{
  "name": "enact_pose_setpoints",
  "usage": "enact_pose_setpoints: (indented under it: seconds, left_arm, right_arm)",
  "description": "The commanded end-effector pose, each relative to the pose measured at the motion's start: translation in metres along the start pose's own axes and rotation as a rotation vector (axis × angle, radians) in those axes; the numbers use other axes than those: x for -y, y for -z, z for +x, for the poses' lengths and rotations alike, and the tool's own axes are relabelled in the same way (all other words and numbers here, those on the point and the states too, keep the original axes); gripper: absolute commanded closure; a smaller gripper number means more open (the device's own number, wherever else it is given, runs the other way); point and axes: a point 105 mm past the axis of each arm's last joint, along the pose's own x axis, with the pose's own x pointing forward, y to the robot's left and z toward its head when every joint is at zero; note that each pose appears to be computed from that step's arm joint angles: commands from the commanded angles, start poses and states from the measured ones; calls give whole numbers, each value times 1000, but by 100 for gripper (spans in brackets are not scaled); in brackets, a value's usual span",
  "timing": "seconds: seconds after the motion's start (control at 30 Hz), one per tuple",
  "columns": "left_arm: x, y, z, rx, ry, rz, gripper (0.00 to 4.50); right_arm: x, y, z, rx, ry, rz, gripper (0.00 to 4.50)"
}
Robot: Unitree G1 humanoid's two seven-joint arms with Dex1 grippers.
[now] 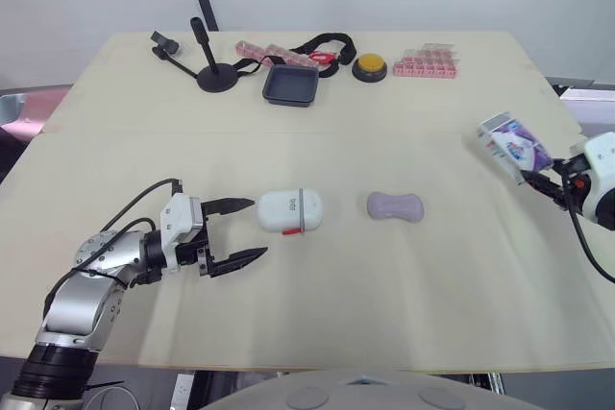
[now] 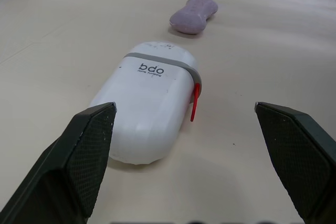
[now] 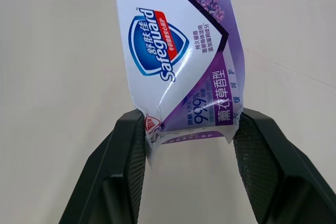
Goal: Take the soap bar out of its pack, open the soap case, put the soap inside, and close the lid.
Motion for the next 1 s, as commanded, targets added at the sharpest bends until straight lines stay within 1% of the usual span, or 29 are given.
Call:
enact_pose_setpoints:
  seconds: [0.03, 0.13, 0.27, 0.43, 0.63, 0.67, 0.77, 0.83, 0.87, 0.93, 1.0]
  left_arm:
    - [-5, -8, 0, 16, -1, 32, 0]
    - [-6, -9, 2, 19, 5, 37, 0]
    - [-6, -9, 2, 20, 10, 40, 0]
    - [-5, -9, 3, 23, 9, 37, 0]
    - [-3, -8, 3, 22, 3, 31, 0]
    - [-3, -8, 3, 22, 3, 31, 0]
    - [-2, -8, 3, 22, 6, 32, 0]
    - [-3, -9, 3, 22, 6, 36, 0]
    - [-4, -9, 3, 21, 5, 40, 0]
    - [-8, -9, 2, 19, -2, 53, 0]
    - [-13, -12, 3, 27, -6, 74, 0]
  right_arm:
    - [11, -7, -2, 13, 105, 58, 212]
    - [6, -5, 3, -14, 94, 72, 212]
    - [7, 4, 7, -67, 106, 118, 212]
    - [7, 5, 10, -87, 97, 134, 212]
    - [4, -7, 8, -59, 54, 124, 20]
    - [4, -10, 6, -52, 46, 99, 4]
    - [7, -14, 1, -51, 26, 25, 4]
    - [12, -20, -4, -24, 25, -29, 4]
    - [16, -30, -7, 29, 20, -69, 4]
    - [14, -53, -14, 161, -44, -161, 4]
    - [-2, -64, -19, 243, -175, -253, 4]
